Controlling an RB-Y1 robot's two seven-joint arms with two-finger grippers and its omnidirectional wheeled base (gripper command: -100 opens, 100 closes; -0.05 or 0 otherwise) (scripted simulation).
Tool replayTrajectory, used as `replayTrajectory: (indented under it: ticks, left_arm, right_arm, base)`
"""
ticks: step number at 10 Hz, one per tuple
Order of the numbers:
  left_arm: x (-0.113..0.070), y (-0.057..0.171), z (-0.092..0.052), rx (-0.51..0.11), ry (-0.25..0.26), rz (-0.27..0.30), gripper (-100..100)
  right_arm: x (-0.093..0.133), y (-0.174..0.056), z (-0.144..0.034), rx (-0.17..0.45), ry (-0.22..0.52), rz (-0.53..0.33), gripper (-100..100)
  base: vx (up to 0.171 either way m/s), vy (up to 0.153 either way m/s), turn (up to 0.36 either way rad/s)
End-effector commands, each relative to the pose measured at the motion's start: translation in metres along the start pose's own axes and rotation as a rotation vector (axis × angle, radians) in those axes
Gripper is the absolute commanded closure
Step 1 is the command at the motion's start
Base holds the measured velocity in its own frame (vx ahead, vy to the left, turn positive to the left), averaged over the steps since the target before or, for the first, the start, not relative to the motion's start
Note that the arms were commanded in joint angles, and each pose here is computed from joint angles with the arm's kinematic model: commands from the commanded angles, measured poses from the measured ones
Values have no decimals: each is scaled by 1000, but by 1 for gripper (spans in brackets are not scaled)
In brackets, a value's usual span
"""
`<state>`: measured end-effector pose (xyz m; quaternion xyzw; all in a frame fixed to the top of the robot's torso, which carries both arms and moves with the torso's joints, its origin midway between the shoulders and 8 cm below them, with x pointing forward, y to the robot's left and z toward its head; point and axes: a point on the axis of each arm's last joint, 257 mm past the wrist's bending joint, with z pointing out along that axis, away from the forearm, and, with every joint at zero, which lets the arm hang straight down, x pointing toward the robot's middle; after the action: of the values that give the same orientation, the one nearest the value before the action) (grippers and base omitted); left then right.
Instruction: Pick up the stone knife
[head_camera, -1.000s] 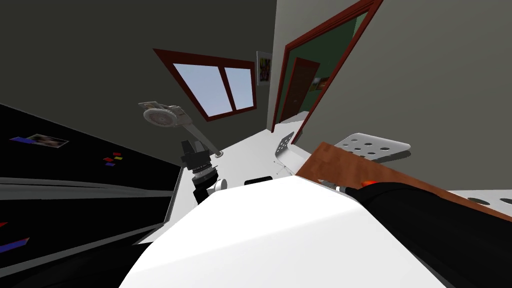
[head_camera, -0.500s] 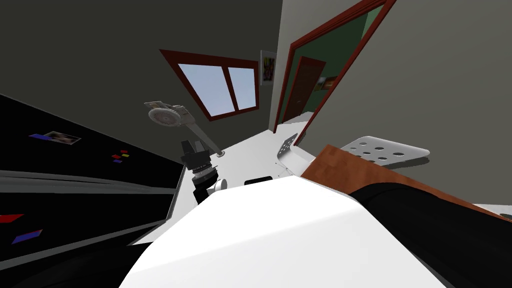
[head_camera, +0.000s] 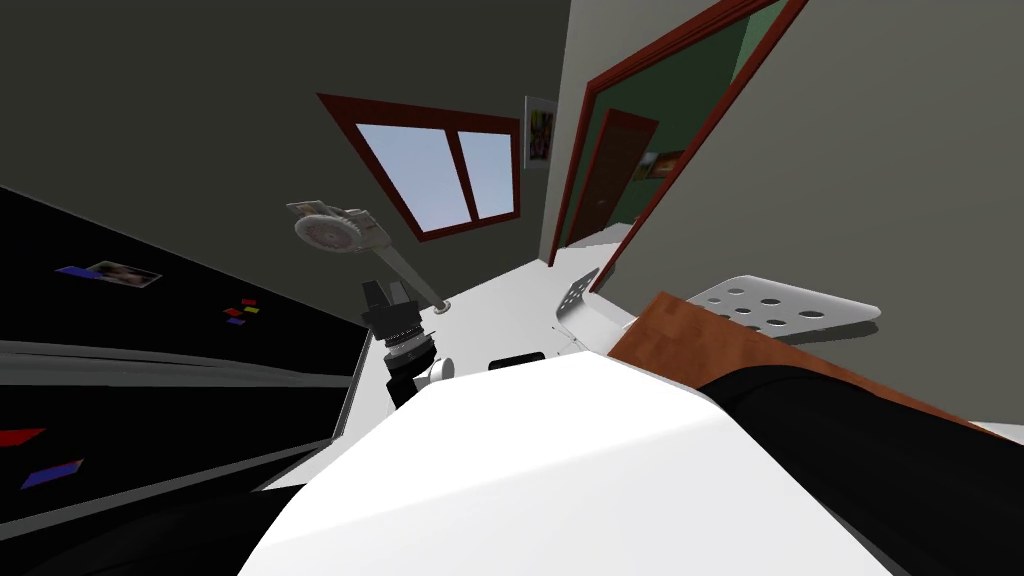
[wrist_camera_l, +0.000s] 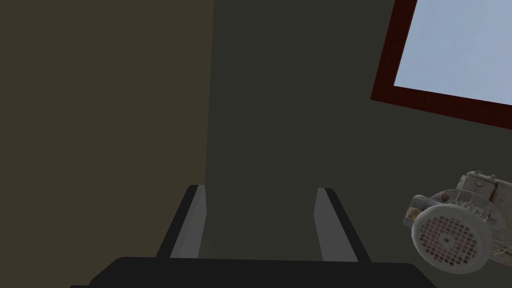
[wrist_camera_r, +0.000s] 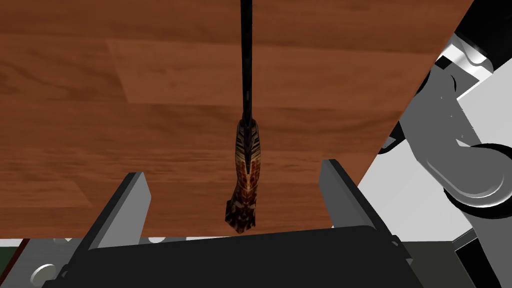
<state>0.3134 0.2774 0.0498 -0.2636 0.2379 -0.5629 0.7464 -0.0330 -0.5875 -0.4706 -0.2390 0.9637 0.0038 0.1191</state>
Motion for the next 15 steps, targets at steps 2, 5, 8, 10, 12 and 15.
replayTrajectory:
  ticks: [2, 5, 8, 10, 12, 15]
  left_arm:
    - [0, 0, 0, 0, 0, 0, 0]
    - [0, 0, 0, 0, 0, 0, 0]
    - [0, 0, 0, 0, 0, 0, 0]
    - [0, 0, 0, 0, 0, 0, 0]
    - [0, 0, 0, 0, 0, 0, 0]
    - [0, 0, 0, 0, 0, 0, 0]
  right_arm:
    - [-23, -10, 8, 0, -35, -13, -100]
    - [-33, -16, 13, -3, -38, -39, -100]
    - [-44, -21, 19, -6, -42, -58, -100]
    - [-37, -20, 19, -11, -15, -83, -100]
    - [-47, -25, 24, -12, -20, -94, -100]
    - [-55, -30, 28, -16, -15, -109, -100]
  base:
    - [-17, 2, -67]
    - [-8, 1, -43]
    - [-7, -1, -48]
    - [-10, 2, -24]
    - [-11, 1, -74]
    - [-12, 0, -42]
